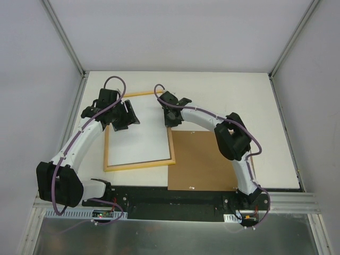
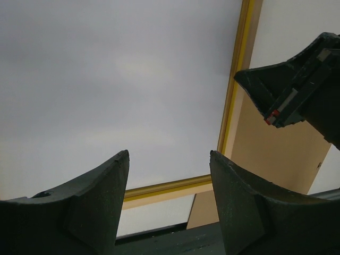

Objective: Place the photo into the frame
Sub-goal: Move the frame body to the center of the board.

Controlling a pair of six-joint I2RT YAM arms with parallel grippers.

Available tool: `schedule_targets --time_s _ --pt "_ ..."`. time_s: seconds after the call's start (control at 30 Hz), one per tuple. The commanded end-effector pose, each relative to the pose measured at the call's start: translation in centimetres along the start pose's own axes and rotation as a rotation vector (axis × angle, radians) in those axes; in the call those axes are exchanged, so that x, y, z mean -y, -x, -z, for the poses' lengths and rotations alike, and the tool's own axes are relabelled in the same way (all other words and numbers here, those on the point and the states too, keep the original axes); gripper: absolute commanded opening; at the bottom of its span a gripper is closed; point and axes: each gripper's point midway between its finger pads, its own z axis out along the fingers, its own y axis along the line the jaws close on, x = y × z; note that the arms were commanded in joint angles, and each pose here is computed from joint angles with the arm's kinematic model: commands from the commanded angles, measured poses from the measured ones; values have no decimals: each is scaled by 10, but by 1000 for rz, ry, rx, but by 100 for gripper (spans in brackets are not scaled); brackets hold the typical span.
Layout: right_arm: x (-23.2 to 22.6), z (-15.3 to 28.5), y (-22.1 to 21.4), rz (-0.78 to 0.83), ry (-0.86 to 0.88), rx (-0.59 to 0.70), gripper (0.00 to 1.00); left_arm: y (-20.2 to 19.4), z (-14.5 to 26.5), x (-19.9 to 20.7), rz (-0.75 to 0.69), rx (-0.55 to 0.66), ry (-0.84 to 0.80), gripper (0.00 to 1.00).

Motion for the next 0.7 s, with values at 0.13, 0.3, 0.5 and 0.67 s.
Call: schedule_targets --time_s 0.13,0.3,0.5,0.67 --pt "-65 -6 14 -72 34 62 1 20 26 15 -39 79 -72 62" --pt "-71 -9 12 -94 38 73 1 20 27 14 -39 78 -72 62" --pt "-68 -3 7 -94 58 73 31 14 24 15 -26 53 -85 62" --pt "-53 28 25 -109 122 118 70 7 20 17 -18 31 -97 66"
